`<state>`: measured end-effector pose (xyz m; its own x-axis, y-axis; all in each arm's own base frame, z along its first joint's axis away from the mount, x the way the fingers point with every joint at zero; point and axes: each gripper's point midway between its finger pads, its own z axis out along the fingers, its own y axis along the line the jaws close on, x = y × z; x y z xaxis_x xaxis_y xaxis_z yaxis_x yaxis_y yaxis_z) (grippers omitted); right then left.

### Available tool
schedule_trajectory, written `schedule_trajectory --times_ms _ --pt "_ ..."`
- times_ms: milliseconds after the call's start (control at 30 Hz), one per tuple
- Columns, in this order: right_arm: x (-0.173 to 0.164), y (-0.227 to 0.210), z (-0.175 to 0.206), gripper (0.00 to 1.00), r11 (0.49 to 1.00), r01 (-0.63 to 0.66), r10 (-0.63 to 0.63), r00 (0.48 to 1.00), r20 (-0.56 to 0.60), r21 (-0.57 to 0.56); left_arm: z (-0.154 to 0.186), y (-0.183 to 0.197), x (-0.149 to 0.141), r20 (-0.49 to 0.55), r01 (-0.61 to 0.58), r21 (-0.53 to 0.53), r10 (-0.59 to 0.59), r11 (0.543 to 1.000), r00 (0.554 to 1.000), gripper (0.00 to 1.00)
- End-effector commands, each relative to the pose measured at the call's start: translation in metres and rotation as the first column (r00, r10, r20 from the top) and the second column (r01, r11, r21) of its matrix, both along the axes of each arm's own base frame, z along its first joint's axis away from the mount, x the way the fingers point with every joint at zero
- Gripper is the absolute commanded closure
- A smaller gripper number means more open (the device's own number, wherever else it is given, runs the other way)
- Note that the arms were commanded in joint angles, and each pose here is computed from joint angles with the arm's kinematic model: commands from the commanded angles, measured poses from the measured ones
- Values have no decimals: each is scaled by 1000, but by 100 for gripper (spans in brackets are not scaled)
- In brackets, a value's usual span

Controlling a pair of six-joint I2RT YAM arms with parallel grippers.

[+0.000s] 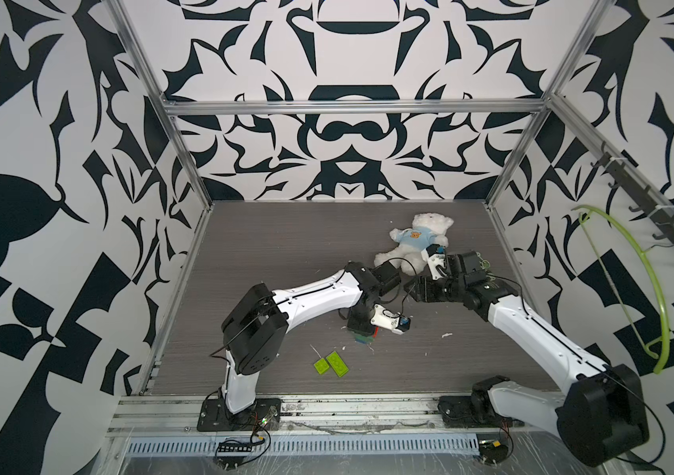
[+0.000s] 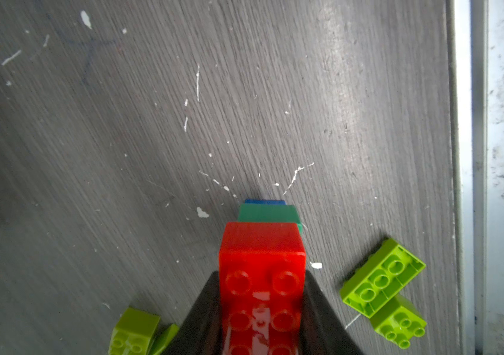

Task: Assemble a carrot with lego
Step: Assemble the lego brick with the lego brick.

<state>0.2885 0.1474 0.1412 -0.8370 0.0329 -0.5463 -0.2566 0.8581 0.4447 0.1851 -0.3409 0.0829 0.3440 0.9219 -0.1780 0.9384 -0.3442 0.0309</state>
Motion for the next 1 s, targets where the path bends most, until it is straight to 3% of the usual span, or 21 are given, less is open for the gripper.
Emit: schedule_trajectory --times_ms 0,200,500,967 --pt "4 -2 4 39 1000 8 -8 1000 15 -7 12 1 -1 3 -34 -45 34 998 999 87" --pt "4 -3 3 39 1000 9 -9 1000 13 -9 24 3 -9 -3 13 -97 -13 995 1000 84" --pt "4 -2 3 39 1000 5 -5 1000 8 -8 1 11 -8 -12 53 -28 -54 998 998 81" --pt "4 -1 2 39 1000 4 -4 1000 8 -1 -8 7 -3 -8 68 -10 -68 998 998 81"
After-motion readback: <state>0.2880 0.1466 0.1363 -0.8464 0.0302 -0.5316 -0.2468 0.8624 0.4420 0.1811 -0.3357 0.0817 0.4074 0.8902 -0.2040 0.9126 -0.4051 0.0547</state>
